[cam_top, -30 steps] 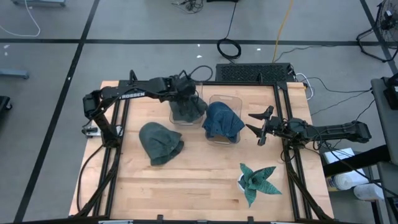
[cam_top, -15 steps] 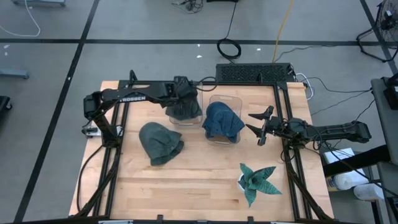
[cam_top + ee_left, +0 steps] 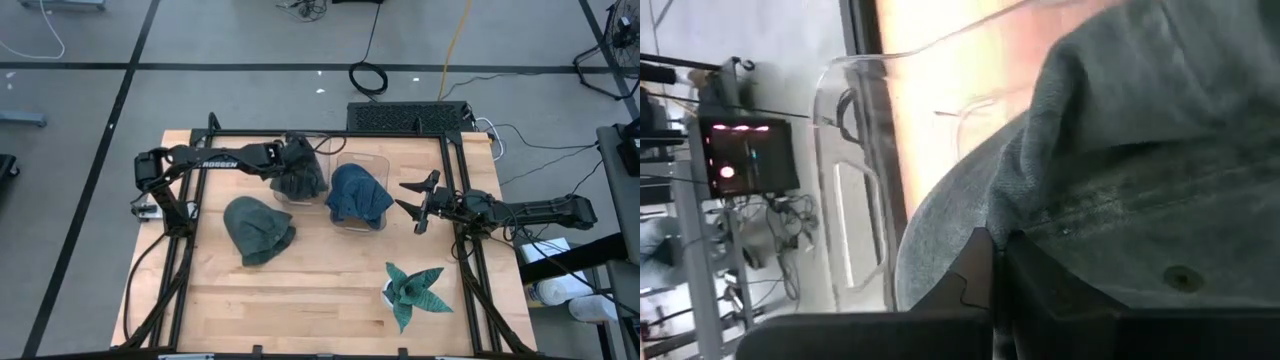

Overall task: Pick & Place hat
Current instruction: Put the top black cap into the left transparent bin

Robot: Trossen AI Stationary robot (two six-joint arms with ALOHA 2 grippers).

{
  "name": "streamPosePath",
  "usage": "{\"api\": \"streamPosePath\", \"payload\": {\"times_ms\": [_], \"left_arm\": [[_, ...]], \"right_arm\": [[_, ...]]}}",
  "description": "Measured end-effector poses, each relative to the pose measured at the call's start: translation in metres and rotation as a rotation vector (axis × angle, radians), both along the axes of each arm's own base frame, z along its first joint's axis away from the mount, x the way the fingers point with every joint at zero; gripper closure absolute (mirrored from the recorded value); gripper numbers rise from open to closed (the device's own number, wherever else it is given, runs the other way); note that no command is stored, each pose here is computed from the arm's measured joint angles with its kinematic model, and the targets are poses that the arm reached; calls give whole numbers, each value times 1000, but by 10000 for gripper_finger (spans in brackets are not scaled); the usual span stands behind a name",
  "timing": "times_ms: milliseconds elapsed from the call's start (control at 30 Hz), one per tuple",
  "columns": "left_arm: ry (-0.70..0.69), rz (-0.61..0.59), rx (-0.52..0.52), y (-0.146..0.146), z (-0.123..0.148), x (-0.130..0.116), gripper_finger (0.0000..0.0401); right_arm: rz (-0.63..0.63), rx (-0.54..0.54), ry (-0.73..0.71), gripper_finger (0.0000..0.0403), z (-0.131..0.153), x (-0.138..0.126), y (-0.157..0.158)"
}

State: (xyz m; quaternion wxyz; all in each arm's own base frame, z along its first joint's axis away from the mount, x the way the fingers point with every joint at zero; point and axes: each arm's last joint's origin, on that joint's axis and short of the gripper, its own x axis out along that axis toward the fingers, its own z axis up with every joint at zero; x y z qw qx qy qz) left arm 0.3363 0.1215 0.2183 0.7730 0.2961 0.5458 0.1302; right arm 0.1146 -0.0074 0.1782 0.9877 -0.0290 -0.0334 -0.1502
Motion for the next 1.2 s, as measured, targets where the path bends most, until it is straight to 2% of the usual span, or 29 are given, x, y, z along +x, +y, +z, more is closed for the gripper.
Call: {"api": "streamPosePath", "payload": {"times_ms": [267, 367, 533, 800, 900, 1033, 1200], "left_arm": [[51, -26, 4, -2, -18, -2, 394], [15, -1, 10, 0, -16, 0, 390], [-24, 19, 45, -5, -6, 1, 327], [-24, -12, 47, -18, -5, 4, 211], [-14, 11, 110, -22, -3, 5, 172], [-26, 33, 184, -32, 13, 0, 130], [-103, 44, 180, -50, 43, -16, 95]], "right_arm": [[0, 0, 0, 181, 0, 0, 0], [0, 0, 0, 181, 0, 0, 0], [0, 0, 0, 181, 0, 0, 0], [0, 0, 0, 181, 0, 0, 0], [0, 0, 0, 181, 0, 0, 0], [0, 0, 0, 181, 0, 0, 0], [0, 0, 0, 181, 0, 0, 0]]}}
